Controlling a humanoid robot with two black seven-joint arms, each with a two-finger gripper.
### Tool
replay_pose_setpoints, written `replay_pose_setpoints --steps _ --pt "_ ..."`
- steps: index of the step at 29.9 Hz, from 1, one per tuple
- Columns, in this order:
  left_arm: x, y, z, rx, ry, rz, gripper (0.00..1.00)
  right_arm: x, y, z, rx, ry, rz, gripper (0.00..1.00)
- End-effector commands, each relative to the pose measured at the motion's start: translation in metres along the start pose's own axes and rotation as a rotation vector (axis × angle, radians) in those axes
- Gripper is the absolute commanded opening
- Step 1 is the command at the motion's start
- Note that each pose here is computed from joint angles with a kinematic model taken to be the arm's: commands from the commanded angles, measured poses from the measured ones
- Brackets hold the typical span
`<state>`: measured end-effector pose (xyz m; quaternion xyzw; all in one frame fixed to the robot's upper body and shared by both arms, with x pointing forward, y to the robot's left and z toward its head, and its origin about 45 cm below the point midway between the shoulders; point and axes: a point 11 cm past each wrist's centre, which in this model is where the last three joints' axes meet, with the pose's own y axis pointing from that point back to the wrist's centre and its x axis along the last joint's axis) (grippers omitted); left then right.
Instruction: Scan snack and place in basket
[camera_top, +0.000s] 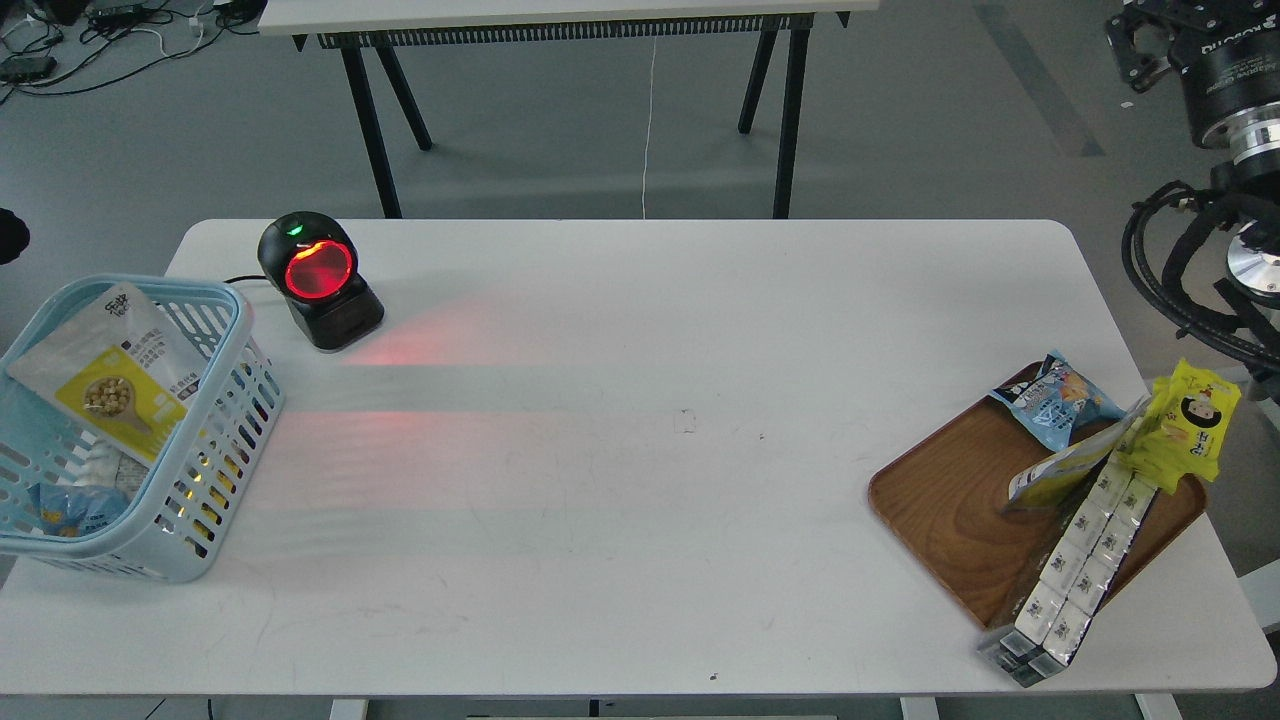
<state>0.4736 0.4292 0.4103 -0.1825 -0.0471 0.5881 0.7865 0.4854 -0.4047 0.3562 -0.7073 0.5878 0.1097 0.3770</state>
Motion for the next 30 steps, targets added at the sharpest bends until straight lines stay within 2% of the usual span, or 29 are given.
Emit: replay_pose_setpoints --steps 1,4,10,15,22,30 --pt "-0.005 -0.012 -0.027 -0.035 0.160 0.072 1.00 -0.002 -0.002 0.005 -0.008 -0.035 0.003 0.99" --pt "-0.007 -0.016 -0.046 -0.038 0.246 0.123 1.00 -0.009 -0.003 0.026 -0.049 -0.071 -0.003 0.99" --pt "-0.022 -0.021 -0.093 0.034 0.450 0.190 1.00 -0.004 -0.001 0.041 -0.068 -0.122 0.034 0.99" --pt "-0.031 -0.015 -0.121 0.038 0.555 0.233 1.00 0.003 0.003 0.050 -0.050 -0.157 0.073 0.99" --pt "-0.055 -0.017 -0.144 0.060 0.607 0.217 1.00 0.009 0.011 0.063 -0.074 -0.160 0.095 0.99" --pt "-0.053 -0.014 -0.146 0.063 0.605 0.223 1.00 0.010 0.012 0.064 -0.078 -0.161 0.096 0.99"
